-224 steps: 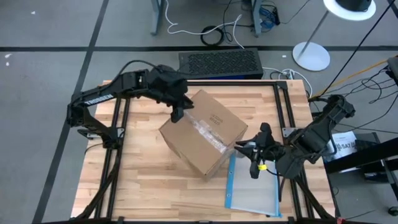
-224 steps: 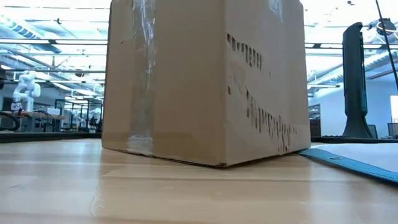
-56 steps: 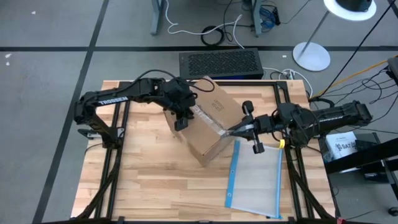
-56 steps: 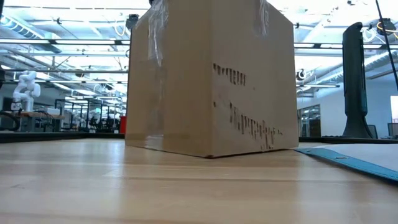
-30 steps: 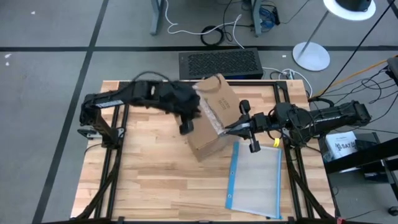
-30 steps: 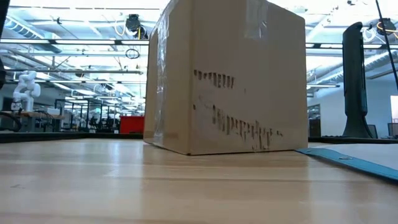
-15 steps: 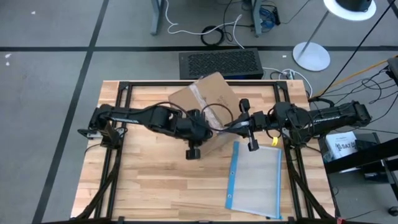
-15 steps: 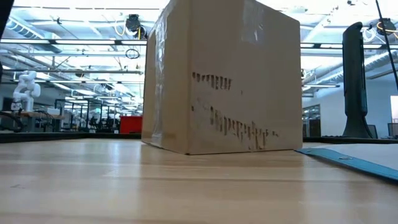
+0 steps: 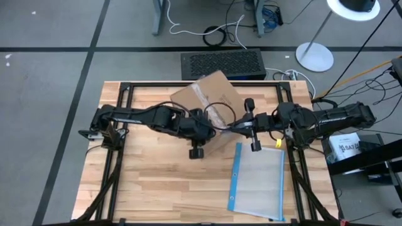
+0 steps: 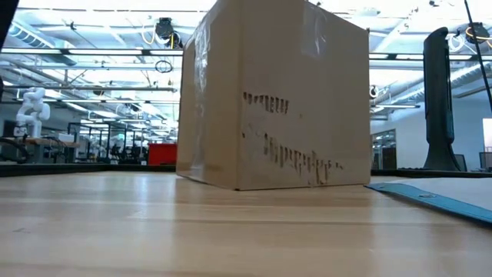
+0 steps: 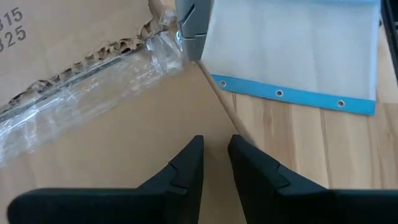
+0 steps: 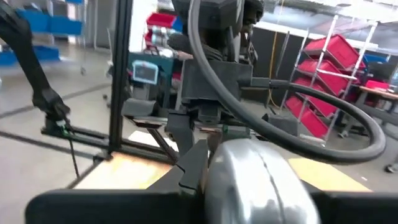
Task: Unpack boxes
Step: Open the cardboard box using the gray cutter
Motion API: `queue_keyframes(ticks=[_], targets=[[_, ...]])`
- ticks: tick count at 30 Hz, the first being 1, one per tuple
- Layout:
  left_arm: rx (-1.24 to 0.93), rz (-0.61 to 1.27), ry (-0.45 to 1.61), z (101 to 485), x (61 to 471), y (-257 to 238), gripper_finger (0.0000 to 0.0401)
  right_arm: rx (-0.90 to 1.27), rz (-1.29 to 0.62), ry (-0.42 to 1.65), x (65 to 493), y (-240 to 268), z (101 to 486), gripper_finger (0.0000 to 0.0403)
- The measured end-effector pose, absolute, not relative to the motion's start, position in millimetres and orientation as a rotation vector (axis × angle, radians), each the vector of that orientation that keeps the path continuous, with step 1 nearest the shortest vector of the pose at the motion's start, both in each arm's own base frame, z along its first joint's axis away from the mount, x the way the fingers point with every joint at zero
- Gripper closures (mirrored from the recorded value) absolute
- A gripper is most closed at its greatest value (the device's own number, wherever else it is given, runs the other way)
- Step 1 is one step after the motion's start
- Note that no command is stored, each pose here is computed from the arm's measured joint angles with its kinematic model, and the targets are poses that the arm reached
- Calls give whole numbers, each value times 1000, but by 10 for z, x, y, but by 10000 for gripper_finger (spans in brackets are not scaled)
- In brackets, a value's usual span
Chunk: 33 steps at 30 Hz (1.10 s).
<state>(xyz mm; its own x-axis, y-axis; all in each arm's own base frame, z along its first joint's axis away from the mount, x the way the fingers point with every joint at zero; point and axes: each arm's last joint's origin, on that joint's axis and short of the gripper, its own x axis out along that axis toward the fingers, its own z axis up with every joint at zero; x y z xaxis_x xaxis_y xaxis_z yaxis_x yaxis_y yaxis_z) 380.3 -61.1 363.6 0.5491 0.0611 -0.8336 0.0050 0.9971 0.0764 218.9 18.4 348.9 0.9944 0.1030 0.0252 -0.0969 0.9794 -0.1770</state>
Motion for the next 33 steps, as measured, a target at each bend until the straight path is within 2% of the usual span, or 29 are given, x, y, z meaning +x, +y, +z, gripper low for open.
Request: queue_keyframes(ticks=[9,16,27,33], targets=[[73,34,994,3632,3801,-609,312,-237,83,65,2137,134,3689,345],[75,20,1046,3614,3747,-616,312,-294,1,181,2047,59,3812,345],[76,11,1044,3615,3749,-618,312,-280,41,66,1965,113,4169,345],[73,15,1049,3614,3745,-608,312,-172,48,129,1844,152,4327,345]])
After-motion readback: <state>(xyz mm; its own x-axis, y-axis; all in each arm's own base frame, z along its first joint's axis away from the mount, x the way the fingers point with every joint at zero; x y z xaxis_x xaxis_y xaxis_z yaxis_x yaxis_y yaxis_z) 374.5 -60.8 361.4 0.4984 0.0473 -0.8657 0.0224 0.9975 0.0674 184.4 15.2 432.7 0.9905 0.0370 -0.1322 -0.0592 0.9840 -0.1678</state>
